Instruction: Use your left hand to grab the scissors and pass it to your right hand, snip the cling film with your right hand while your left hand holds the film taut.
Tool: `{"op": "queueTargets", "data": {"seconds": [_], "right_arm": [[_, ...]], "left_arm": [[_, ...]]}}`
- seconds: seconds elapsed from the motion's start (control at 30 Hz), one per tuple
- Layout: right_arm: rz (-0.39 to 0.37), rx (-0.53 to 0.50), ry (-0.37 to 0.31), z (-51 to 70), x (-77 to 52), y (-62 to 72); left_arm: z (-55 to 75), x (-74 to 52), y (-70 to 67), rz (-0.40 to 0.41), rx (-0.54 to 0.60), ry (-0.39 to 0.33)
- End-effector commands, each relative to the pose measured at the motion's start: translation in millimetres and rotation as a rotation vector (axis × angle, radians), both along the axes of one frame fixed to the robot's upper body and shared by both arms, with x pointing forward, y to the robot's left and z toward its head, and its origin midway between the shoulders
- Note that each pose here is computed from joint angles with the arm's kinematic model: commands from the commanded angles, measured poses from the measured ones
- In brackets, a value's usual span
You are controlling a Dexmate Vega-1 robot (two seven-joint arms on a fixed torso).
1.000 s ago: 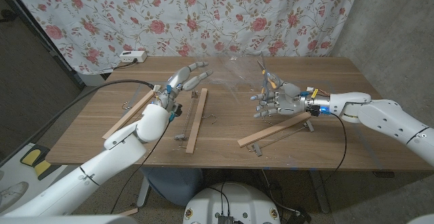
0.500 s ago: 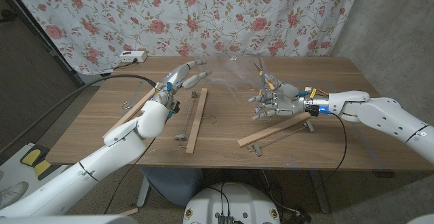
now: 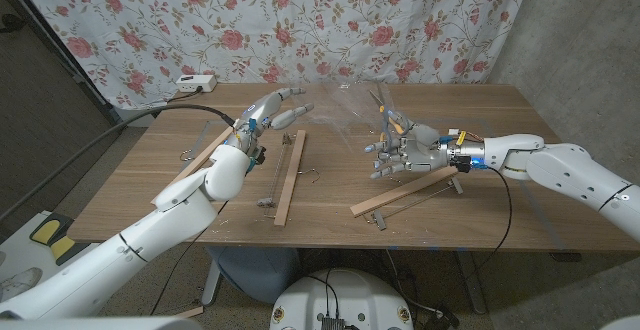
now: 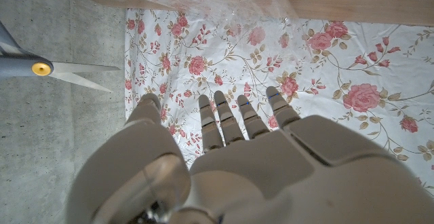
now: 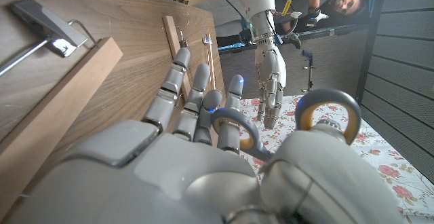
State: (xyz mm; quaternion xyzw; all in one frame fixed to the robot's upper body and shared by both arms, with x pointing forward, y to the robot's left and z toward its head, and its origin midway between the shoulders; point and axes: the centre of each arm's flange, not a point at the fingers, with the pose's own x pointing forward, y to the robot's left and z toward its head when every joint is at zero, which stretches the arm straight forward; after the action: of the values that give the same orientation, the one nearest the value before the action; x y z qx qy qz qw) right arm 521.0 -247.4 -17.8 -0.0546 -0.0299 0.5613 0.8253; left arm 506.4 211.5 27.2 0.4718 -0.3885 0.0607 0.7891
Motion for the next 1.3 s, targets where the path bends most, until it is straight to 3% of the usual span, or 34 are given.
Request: {"op": "queueTargets", "data": {"seconds": [0.03,0.57,0.83,1.03,1.3], "right_arm": [[0.017,-0.002,-0.005,0.9,-2.2,1.4],[0.024,0.005,-0.001,-1.6,-1.1,-0.4],[0.03,0.005,-0.006,-0.2,0.0,0.2],[0.032,0.008,-0.008,-0.1,1.7,0.1],[0.025,0.011,-0.009,-0.1,2.7,-1.6]], "left_arm": [[2.8,4.6,-5.2,0.038,0.057,0.003],[14.5,23.1,-21.8,0.085,0.182,0.037],[22.8,25.9,-37.1,0.149,0.295,0.001],[20.4,31.4,-53.9,0.154,0.375,-0.008],[20.9,33.0,-65.6,0.204,0.472,-0.039]]}}
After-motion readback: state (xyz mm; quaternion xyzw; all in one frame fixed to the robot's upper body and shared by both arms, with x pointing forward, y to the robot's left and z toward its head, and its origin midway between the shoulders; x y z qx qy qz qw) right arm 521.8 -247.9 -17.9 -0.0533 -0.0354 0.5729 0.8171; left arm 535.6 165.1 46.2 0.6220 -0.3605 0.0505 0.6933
